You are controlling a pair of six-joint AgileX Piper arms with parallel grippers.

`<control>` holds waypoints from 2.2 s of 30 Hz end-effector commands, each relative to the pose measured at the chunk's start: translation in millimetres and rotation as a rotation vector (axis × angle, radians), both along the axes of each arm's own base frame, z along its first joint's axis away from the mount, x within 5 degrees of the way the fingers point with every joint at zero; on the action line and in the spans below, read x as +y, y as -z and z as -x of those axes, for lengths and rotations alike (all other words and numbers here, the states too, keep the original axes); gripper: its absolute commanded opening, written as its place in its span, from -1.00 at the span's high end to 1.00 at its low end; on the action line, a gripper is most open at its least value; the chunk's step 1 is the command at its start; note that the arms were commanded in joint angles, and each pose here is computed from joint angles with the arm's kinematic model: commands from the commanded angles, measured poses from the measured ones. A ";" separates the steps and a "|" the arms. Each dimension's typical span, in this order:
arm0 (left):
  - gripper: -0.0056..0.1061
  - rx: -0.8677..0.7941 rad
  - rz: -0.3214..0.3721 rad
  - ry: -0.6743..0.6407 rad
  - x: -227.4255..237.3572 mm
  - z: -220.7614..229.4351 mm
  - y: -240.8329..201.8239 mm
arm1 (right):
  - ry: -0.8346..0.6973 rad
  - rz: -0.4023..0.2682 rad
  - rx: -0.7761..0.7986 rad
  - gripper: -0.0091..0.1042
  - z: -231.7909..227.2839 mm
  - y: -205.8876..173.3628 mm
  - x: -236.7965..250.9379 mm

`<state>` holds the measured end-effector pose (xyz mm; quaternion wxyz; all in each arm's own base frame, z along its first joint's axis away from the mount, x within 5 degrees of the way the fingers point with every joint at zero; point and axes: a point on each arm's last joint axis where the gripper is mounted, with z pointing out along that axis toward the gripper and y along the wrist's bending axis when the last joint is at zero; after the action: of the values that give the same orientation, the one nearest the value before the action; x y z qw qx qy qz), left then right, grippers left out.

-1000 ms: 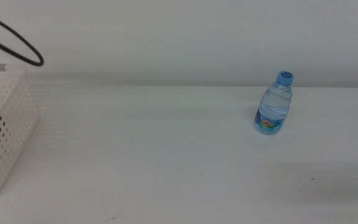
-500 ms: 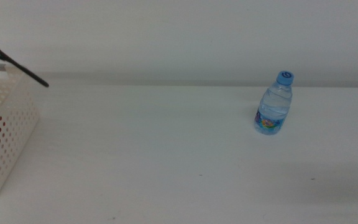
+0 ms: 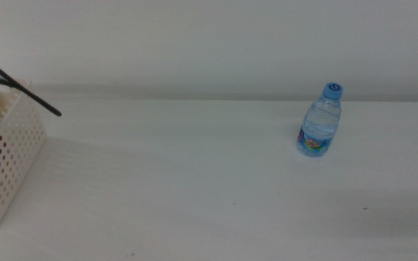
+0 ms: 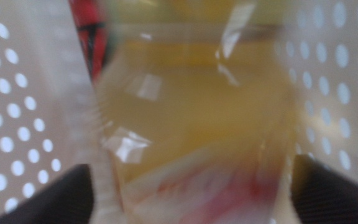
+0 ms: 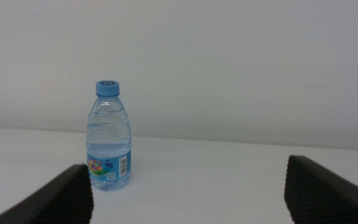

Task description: Use arms to grab the bottles and put them into the dustbin to the left of the table.

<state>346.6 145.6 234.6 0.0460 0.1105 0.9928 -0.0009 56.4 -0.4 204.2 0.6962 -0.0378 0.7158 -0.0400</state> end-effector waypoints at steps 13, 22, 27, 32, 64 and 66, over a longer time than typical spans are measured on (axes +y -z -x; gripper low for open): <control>-0.78 -0.554 0.187 -0.020 -62.2 47.2 -192.0 | 0.001 0.011 0.004 -0.60 1.1 12.7 -0.1; -0.78 -0.691 0.378 0.242 -186.8 168.3 -220.3 | 0.001 0.011 0.004 -0.60 1.1 12.7 -0.1; -0.78 -0.730 0.358 0.371 -211.5 228.7 -190.1 | 0.001 0.011 0.004 -0.60 1.1 12.7 -0.1; -0.78 -0.779 0.344 0.354 -205.0 252.8 -171.8 | 0.001 0.011 0.004 -0.60 1.1 12.7 -0.1; -0.78 -0.932 0.504 0.292 -203.0 265.5 -135.9 | 0.001 0.011 0.004 -0.60 1.1 12.7 -0.1; -0.78 -0.939 0.516 0.288 -201.6 268.7 -131.2 | 0.001 0.011 0.004 -0.60 1.1 12.7 -0.1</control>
<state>80.3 -55.8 366.8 0.4943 0.2286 0.8185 -0.1830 56.4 -0.4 204.2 0.6962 -0.0378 0.7158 -0.0400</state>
